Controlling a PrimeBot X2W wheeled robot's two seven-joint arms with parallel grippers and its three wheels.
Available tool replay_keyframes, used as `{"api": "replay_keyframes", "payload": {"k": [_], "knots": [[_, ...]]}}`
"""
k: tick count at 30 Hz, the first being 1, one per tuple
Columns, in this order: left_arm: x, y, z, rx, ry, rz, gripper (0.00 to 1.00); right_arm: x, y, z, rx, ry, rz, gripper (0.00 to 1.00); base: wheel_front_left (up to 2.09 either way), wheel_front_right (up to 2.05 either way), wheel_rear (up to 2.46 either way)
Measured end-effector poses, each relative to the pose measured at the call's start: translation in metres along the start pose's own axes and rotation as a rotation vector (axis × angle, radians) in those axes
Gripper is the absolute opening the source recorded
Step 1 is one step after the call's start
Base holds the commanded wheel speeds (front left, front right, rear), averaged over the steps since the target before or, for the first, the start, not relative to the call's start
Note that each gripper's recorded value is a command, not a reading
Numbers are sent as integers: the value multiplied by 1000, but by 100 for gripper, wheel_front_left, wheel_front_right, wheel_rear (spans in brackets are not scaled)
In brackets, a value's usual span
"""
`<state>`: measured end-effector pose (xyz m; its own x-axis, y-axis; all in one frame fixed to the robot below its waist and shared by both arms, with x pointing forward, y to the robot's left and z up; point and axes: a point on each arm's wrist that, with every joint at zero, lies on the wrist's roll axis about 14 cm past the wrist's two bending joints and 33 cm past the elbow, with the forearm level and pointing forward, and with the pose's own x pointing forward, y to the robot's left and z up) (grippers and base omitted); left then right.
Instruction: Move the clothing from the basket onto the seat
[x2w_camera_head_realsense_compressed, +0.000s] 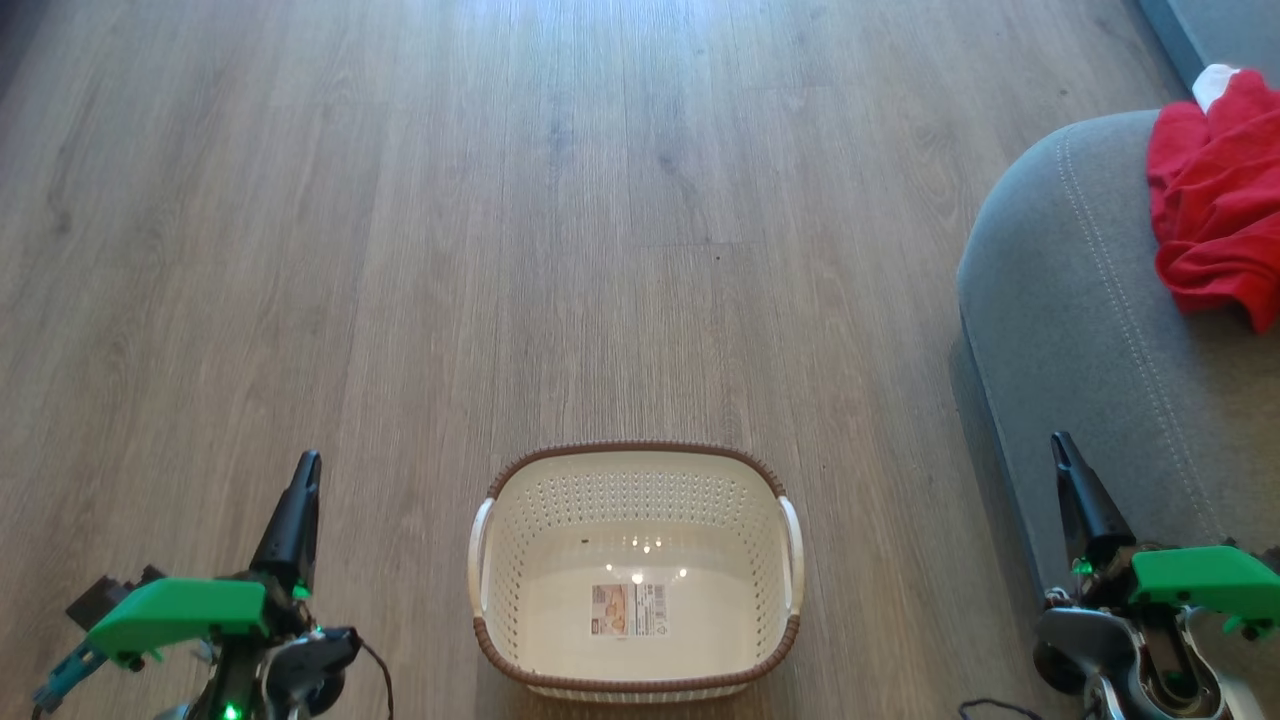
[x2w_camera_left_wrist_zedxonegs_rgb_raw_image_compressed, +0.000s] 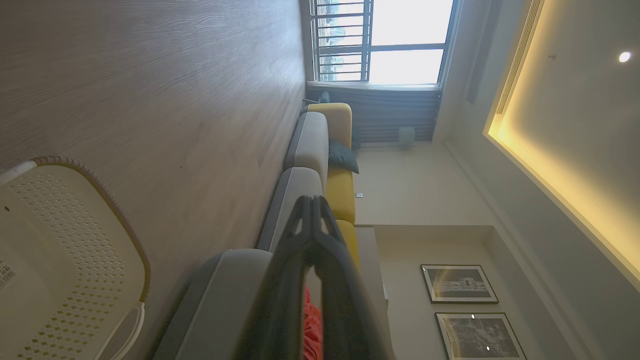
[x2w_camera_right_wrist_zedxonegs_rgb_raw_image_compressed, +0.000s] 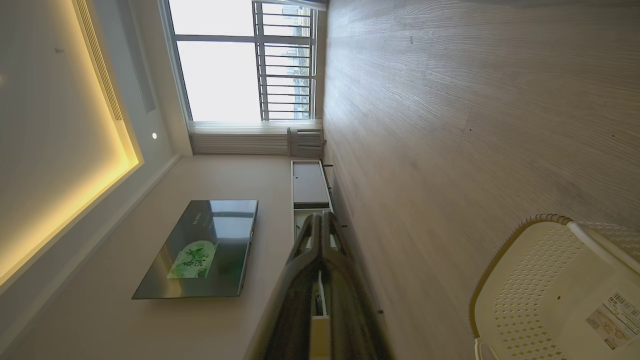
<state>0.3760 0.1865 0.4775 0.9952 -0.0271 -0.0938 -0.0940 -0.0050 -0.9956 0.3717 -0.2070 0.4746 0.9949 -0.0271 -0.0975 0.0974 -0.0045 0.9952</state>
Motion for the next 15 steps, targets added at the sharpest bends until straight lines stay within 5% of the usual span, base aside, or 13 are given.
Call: {"api": "replay_keyframes", "payload": {"k": [15], "knots": [[0,0,1,0,-2,0,0,0,0,0,0,-1,0,0,0,0,0]]}}
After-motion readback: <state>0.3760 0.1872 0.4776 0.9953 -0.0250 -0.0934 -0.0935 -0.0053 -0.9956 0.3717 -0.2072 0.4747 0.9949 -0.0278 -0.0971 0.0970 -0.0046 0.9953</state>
